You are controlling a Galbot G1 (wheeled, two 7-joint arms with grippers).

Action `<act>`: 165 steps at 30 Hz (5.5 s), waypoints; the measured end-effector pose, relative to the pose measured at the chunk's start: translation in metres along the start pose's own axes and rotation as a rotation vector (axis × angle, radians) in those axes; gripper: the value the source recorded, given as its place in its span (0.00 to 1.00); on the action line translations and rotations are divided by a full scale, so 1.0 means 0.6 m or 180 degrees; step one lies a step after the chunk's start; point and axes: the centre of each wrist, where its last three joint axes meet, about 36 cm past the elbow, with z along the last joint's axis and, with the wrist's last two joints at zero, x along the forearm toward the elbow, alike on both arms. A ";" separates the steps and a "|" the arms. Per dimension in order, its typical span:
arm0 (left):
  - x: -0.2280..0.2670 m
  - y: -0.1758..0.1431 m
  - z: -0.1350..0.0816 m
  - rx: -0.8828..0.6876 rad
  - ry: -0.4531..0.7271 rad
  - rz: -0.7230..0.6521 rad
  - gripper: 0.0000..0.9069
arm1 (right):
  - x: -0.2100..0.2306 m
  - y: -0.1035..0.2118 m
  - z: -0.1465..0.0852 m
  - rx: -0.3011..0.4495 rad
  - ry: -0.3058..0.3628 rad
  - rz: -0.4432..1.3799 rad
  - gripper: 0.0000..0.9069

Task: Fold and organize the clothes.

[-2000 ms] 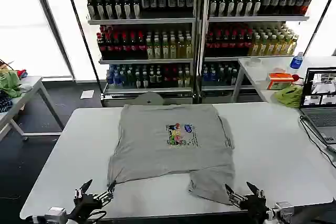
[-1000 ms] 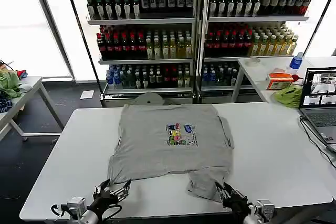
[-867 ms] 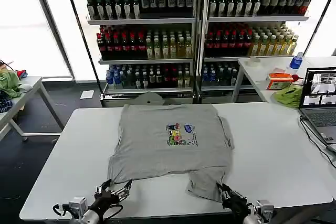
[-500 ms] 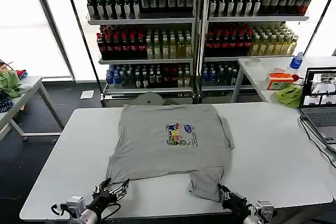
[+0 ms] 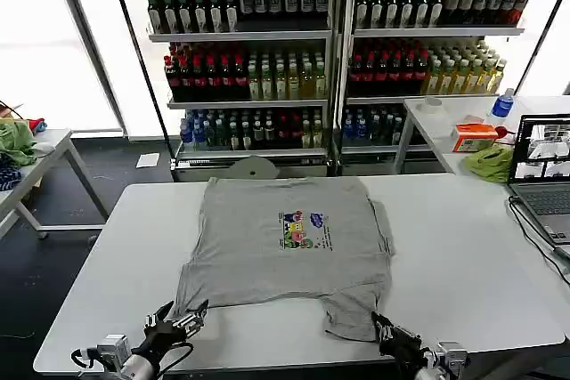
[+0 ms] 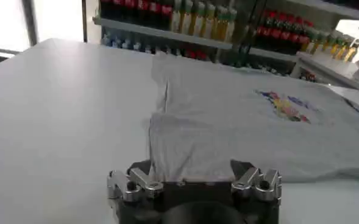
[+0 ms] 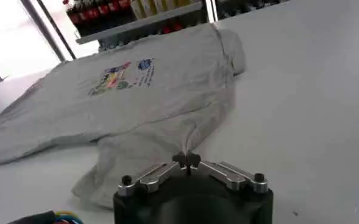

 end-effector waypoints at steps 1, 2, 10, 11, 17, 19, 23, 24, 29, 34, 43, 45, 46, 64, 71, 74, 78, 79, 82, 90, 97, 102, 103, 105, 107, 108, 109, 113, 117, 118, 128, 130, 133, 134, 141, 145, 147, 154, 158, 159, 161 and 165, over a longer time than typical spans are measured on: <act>0.000 0.001 -0.001 -0.0004 -0.0003 0.0000 0.94 | 0.000 -0.001 -0.001 0.0002 -0.0002 0.0002 0.00; -0.001 0.003 -0.001 -0.0012 -0.0004 0.0000 0.91 | 0.000 -0.002 -0.002 0.0003 -0.0005 0.0004 0.00; -0.009 0.007 0.017 0.0022 0.0090 0.0000 0.57 | 0.002 -0.009 -0.008 0.0007 -0.0022 0.0022 0.00; -0.010 0.006 0.020 0.0023 0.0097 0.0008 0.50 | 0.003 -0.009 -0.009 0.0005 -0.0028 0.0021 0.00; -0.018 0.004 0.026 0.0033 0.0111 0.0052 0.01 | 0.005 -0.010 -0.012 -0.0001 -0.0043 0.0015 0.00; -0.020 0.004 0.028 0.0040 0.0117 0.0050 0.01 | 0.005 -0.011 -0.012 0.0003 -0.0046 0.0016 0.00; -0.022 0.001 0.034 0.0065 0.0130 0.0071 0.01 | 0.005 -0.011 -0.013 -0.0001 -0.0065 0.0011 0.00; -0.022 0.000 0.035 0.0072 0.0131 0.0075 0.01 | 0.006 -0.010 -0.013 -0.0003 -0.0069 0.0003 0.00; -0.023 -0.002 0.037 0.0088 0.0111 0.0073 0.01 | 0.011 -0.009 -0.013 -0.0005 -0.0107 -0.0055 0.00; -0.021 -0.001 0.037 0.0107 0.0089 0.0055 0.01 | 0.021 -0.011 -0.018 -0.0002 -0.0162 -0.0113 0.00; 0.009 -0.016 0.022 0.0166 0.0044 0.0071 0.01 | 0.054 -0.011 -0.013 0.0023 -0.0173 -0.0175 0.00; 0.019 -0.020 0.017 0.0159 0.0035 0.0083 0.01 | 0.062 -0.008 -0.009 0.0016 -0.0153 -0.0189 0.00; 0.025 -0.021 0.015 0.0152 0.0031 0.0090 0.01 | 0.066 -0.006 -0.008 0.0009 -0.0148 -0.0195 0.00; 0.059 -0.016 -0.043 0.0041 -0.0114 0.0233 0.01 | 0.057 0.021 -0.030 -0.0205 -0.0527 -0.0322 0.00; 0.032 -0.010 -0.068 -0.0004 -0.0158 0.0365 0.01 | 0.015 0.022 -0.050 -0.0294 -0.0724 -0.0356 0.00; 0.015 -0.005 -0.077 -0.0020 -0.0152 0.0411 0.01 | -0.004 0.020 -0.059 -0.0326 -0.0801 -0.0351 0.00; -0.013 0.003 -0.089 -0.0036 -0.0149 0.0460 0.01 | -0.032 0.018 -0.075 -0.0351 -0.0891 -0.0335 0.00; -0.020 0.005 -0.091 -0.0035 -0.0147 0.0469 0.01 | -0.039 0.018 -0.079 -0.0354 -0.0914 -0.0334 0.00; -0.041 0.010 -0.099 -0.0032 -0.0146 0.0484 0.01 | -0.063 0.017 -0.093 -0.0364 -0.0976 -0.0325 0.00; -0.102 0.024 -0.124 0.0034 -0.0189 0.0484 0.01 | -0.135 0.015 -0.125 -0.0324 -0.1053 -0.0305 0.00; -0.149 0.038 -0.148 0.0076 -0.0240 0.0456 0.01 | -0.197 0.016 -0.154 -0.0267 -0.1101 -0.0257 0.00; -0.182 0.048 -0.162 0.0103 -0.0250 0.0415 0.01 | -0.238 0.019 -0.175 -0.0198 -0.1124 -0.0222 0.00; -0.189 0.050 -0.164 0.0108 -0.0249 0.0413 0.01 | -0.247 0.021 -0.179 -0.0181 -0.1123 -0.0214 0.00; -0.202 0.052 -0.166 0.0113 -0.0241 0.0390 0.03 | -0.262 0.023 -0.186 -0.0145 -0.1128 -0.0195 0.00; -0.216 0.054 -0.166 0.0114 -0.0230 0.0368 0.61 | -0.276 0.026 -0.194 -0.0113 -0.1126 -0.0170 1.00; -0.222 0.055 -0.167 0.0117 -0.0230 0.0355 1.00 | -0.282 0.027 -0.198 -0.0100 -0.1120 -0.0160 1.00; -0.228 0.056 -0.166 0.0122 -0.0227 0.0346 1.00 | -0.288 0.028 -0.201 -0.0085 -0.1111 -0.0157 1.00; -0.249 0.056 -0.159 0.0123 -0.0180 0.0325 1.00 | -0.301 0.030 -0.213 -0.0009 -0.1071 -0.0137 1.00; -0.257 0.061 -0.158 0.0099 -0.0170 0.0289 1.00 | -0.307 0.029 -0.220 0.0068 -0.1043 -0.0113 1.00; -0.257 0.062 -0.159 0.0094 -0.0167 0.0282 1.00 | -0.307 0.028 -0.221 0.0084 -0.1035 -0.0104 1.00; -0.239 0.086 -0.168 0.0017 -0.0191 0.0148 1.00 | -0.294 0.013 -0.229 0.0172 -0.1044 0.0010 1.00; -0.229 0.091 -0.170 0.0005 -0.0203 0.0116 1.00 | -0.283 0.008 -0.226 0.0204 -0.1044 0.0047 1.00; -0.212 0.091 -0.168 -0.0009 -0.0220 0.0089 1.00 | -0.263 -0.001 -0.214 0.0273 -0.1008 0.0128 1.00; -0.206 0.090 -0.167 -0.0014 -0.0225 0.0084 1.00 | -0.255 -0.004 -0.209 0.0303 -0.0990 0.0165 1.00; -0.181 0.073 -0.130 -0.0051 -0.0137 0.0094 1.00 | -0.216 -0.013 -0.173 0.0401 -0.0844 0.0355 1.00; -0.177 0.063 -0.107 -0.0049 -0.0070 0.0111 1.00 | -0.205 -0.016 -0.152 0.0425 -0.0734 0.0426 0.88; -0.177 0.058 -0.099 -0.0042 -0.0048 0.0128 1.00 | -0.203 -0.017 -0.147 0.0428 -0.0691 0.0465 0.83; -0.180 0.048 -0.081 -0.0024 0.0015 0.0160 1.00 | -0.201 -0.021 -0.131 0.0404 -0.0544 0.0607 0.00; -0.183 0.046 -0.073 -0.0009 0.0047 0.0175 1.00 | -0.203 -0.025 -0.120 0.0384 -0.0432 0.0672 0.00; -0.184 0.046 -0.071 -0.0008 0.0055 0.0178 1.00 | -0.203 -0.026 -0.118 0.0382 -0.0411 0.0683 0.00; -0.185 0.046 -0.069 -0.0003 0.0061 0.0180 0.99 | -0.203 -0.028 -0.115 0.0380 -0.0389 0.0704 0.00; -0.188 0.047 -0.066 0.0010 0.0070 0.0188 0.32 | -0.203 -0.031 -0.112 0.0386 -0.0359 0.0729 0.00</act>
